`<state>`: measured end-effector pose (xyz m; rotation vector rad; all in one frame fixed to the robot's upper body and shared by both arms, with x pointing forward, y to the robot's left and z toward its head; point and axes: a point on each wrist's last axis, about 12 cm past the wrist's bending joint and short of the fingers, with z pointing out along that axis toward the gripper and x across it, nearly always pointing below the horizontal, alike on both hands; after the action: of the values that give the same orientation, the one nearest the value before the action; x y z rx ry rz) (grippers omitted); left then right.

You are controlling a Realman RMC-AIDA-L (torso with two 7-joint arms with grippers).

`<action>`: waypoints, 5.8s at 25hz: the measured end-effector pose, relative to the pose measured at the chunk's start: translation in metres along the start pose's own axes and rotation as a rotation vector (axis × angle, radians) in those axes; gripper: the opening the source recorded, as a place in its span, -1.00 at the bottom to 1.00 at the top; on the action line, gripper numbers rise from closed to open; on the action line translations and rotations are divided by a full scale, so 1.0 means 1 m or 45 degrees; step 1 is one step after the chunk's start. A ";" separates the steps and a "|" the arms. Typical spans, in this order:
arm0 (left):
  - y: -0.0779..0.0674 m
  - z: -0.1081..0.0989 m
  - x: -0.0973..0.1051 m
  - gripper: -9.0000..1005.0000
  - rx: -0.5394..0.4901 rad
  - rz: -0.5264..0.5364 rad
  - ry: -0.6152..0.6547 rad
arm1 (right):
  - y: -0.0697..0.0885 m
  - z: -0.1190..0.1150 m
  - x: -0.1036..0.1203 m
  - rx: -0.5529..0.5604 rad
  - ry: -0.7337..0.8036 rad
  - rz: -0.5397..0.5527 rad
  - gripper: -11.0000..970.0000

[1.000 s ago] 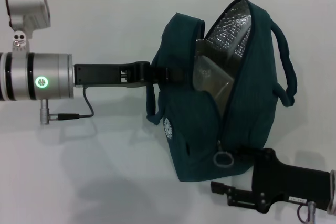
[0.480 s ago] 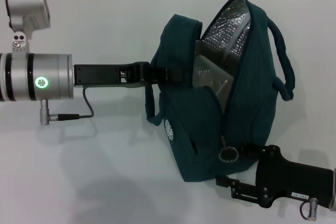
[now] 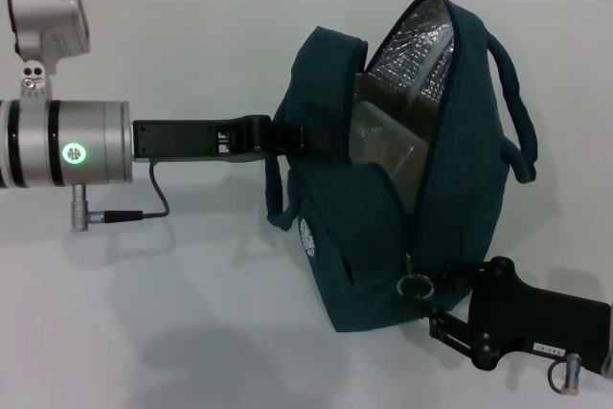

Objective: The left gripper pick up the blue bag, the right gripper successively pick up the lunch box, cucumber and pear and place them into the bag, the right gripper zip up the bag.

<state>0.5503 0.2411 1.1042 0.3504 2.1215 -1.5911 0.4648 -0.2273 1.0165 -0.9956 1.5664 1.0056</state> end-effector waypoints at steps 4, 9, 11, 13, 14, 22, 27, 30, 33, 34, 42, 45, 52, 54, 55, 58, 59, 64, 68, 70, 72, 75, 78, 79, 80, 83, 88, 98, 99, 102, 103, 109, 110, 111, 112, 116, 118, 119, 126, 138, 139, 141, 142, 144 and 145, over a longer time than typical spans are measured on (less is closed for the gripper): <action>0.000 0.000 0.001 -0.86 0.000 0.001 -0.001 | 0.000 0.000 0.000 -0.002 -0.002 0.000 -0.39; 0.001 -0.001 0.003 -0.86 -0.001 -0.004 -0.003 | 0.001 -0.001 0.000 -0.002 -0.005 0.002 -0.45; 0.001 -0.001 0.003 -0.86 -0.001 -0.006 -0.003 | 0.002 -0.002 0.001 0.001 -0.005 0.008 -0.47; 0.001 -0.002 0.003 -0.85 -0.002 -0.006 -0.004 | 0.003 -0.003 0.002 0.002 -0.007 0.009 -0.48; 0.001 -0.002 0.004 -0.85 -0.002 -0.006 -0.004 | 0.003 -0.003 0.002 0.001 -0.007 0.008 -0.48; 0.002 -0.003 0.005 -0.85 -0.004 -0.010 -0.006 | 0.004 -0.003 0.002 0.000 -0.010 0.001 -0.66; 0.002 -0.003 0.006 -0.84 -0.006 -0.011 -0.007 | 0.004 -0.003 0.001 -0.002 -0.012 -0.002 -0.94; 0.003 -0.004 0.006 -0.84 -0.009 0.000 -0.002 | 0.004 -0.003 0.001 -0.003 -0.014 -0.003 -0.95; 0.002 -0.004 0.010 -0.84 0.006 0.027 0.024 | 0.006 -0.004 0.001 -0.012 -0.027 -0.006 -0.96; 0.001 -0.003 0.011 -0.83 0.012 0.035 0.030 | 0.007 -0.005 0.000 -0.022 -0.038 -0.015 -0.97; 0.000 -0.007 0.017 -0.72 0.045 0.139 0.025 | 0.010 -0.013 -0.002 -0.013 -0.101 -0.033 -0.97; 0.001 -0.012 0.016 -0.58 0.046 0.194 -0.044 | 0.010 -0.013 -0.003 -0.013 -0.109 -0.036 -0.97; 0.008 -0.030 0.005 -0.10 -0.049 0.329 -0.220 | 0.009 -0.013 -0.007 -0.024 -0.136 -0.049 -0.97; 0.009 -0.034 0.004 0.07 -0.064 0.342 -0.255 | 0.009 -0.016 -0.009 -0.011 -0.161 -0.051 -0.97; 0.010 -0.037 0.003 0.13 -0.073 0.348 -0.287 | 0.008 -0.019 -0.010 0.001 -0.174 -0.052 -0.97; 0.010 -0.045 0.002 0.31 -0.085 0.356 -0.357 | 0.007 -0.031 -0.011 0.032 -0.210 -0.058 -0.97; 0.010 -0.047 0.003 0.37 -0.084 0.356 -0.381 | 0.008 -0.037 -0.012 0.039 -0.226 -0.061 -0.97; 0.010 -0.048 0.003 0.59 -0.079 0.368 -0.420 | 0.008 -0.046 -0.016 0.057 -0.274 -0.073 -0.97; 0.009 -0.048 0.004 0.69 -0.081 0.383 -0.421 | 0.004 -0.041 -0.020 0.041 -0.281 -0.090 -0.97; 0.009 -0.048 0.004 0.68 -0.081 0.393 -0.414 | 0.001 -0.035 -0.023 0.033 -0.283 -0.103 -0.97; 0.009 -0.048 0.004 0.68 -0.074 0.398 -0.398 | -0.001 -0.029 -0.025 0.025 -0.284 -0.115 -0.97; 0.005 -0.049 0.006 0.68 -0.035 0.413 -0.378 | -0.004 -0.022 -0.027 0.021 -0.281 -0.124 -0.97; 0.000 -0.050 0.006 0.68 0.002 0.435 -0.359 | -0.006 -0.018 -0.029 0.021 -0.278 -0.131 -0.97; -0.001 -0.050 0.006 0.68 0.010 0.440 -0.353 | -0.006 -0.017 -0.029 0.020 -0.277 -0.134 -0.97; -0.002 -0.051 0.007 0.68 0.018 0.444 -0.347 | -0.007 -0.017 -0.030 0.019 -0.278 -0.136 -0.97; -0.003 -0.054 0.009 0.68 0.036 0.445 -0.352 | -0.008 -0.016 -0.032 0.019 -0.282 -0.138 -0.97; -0.003 -0.064 0.013 0.67 0.027 0.472 -0.405 | -0.011 -0.014 -0.038 0.010 -0.307 -0.166 -0.97; 0.002 -0.079 0.036 0.66 -0.037 0.590 -0.584 | -0.025 -0.002 -0.068 0.016 -0.430 -0.270 -0.97; 0.002 -0.082 0.038 0.67 -0.043 0.590 -0.609 | -0.027 0.000 -0.072 0.026 -0.445 -0.278 -0.97; 0.002 -0.088 0.042 0.67 -0.057 0.578 -0.650 | -0.036 0.006 -0.082 0.049 -0.481 -0.297 -0.97; 0.002 -0.088 0.042 0.67 -0.057 0.578 -0.650 | -0.038 0.010 -0.087 0.048 -0.488 -0.306 -0.97; 0.003 -0.089 0.041 0.67 -0.053 0.549 -0.626 | -0.045 0.042 -0.112 -0.069 -0.506 -0.374 -0.97; 0.003 -0.090 0.041 0.67 -0.055 0.547 -0.628 | -0.044 0.046 -0.115 -0.093 -0.501 -0.383 -0.97; 0.003 -0.091 0.041 0.67 -0.057 0.545 -0.629 | -0.044 0.050 -0.117 -0.113 -0.498 -0.392 -0.97; 0.003 -0.092 0.041 0.67 -0.059 0.543 -0.632 | -0.044 0.054 -0.120 -0.135 -0.494 -0.403 -0.97; 0.004 -0.095 0.043 0.67 -0.068 0.536 -0.637 | -0.043 0.066 -0.128 -0.199 -0.484 -0.432 -0.97; 0.004 -0.097 0.045 0.66 -0.076 0.529 -0.652 | -0.041 0.069 -0.130 -0.226 -0.477 -0.439 -0.97; 0.004 -0.099 0.045 0.66 -0.081 0.521 -0.659 | -0.040 0.070 -0.130 -0.233 -0.472 -0.439 -0.97; 0.006 -0.117 0.057 0.66 -0.119 0.433 -0.607 | -0.040 0.068 -0.123 -0.207 -0.445 -0.421 -0.97; 0.001 -0.112 0.065 0.66 -0.084 0.396 -0.381 | -0.035 0.075 -0.125 -0.246 -0.452 -0.422 -0.97; 0.001 -0.110 0.065 0.66 -0.082 0.393 -0.368 | -0.035 0.076 -0.125 -0.249 -0.453 -0.423 -0.97; 0.002 -0.106 0.065 0.66 -0.076 0.390 -0.348 | -0.034 0.078 -0.127 -0.267 -0.451 -0.430 -0.97; 0.002 -0.104 0.064 0.66 -0.071 0.389 -0.338 | -0.033 0.079 -0.127 -0.273 -0.449 -0.431 -0.97; 0.002 -0.101 0.063 0.66 -0.063 0.387 -0.327 | -0.032 0.081 -0.126 -0.290 -0.439 -0.435 -0.97; 0.002 -0.099 0.062 0.66 -0.059 0.388 -0.324 | -0.031 0.082 -0.126 -0.296 -0.435 -0.436 -0.97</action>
<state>0.4768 0.3316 1.0933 0.4103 1.8118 -1.3336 0.5405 -0.1445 1.1218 -1.1364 0.9757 1.0628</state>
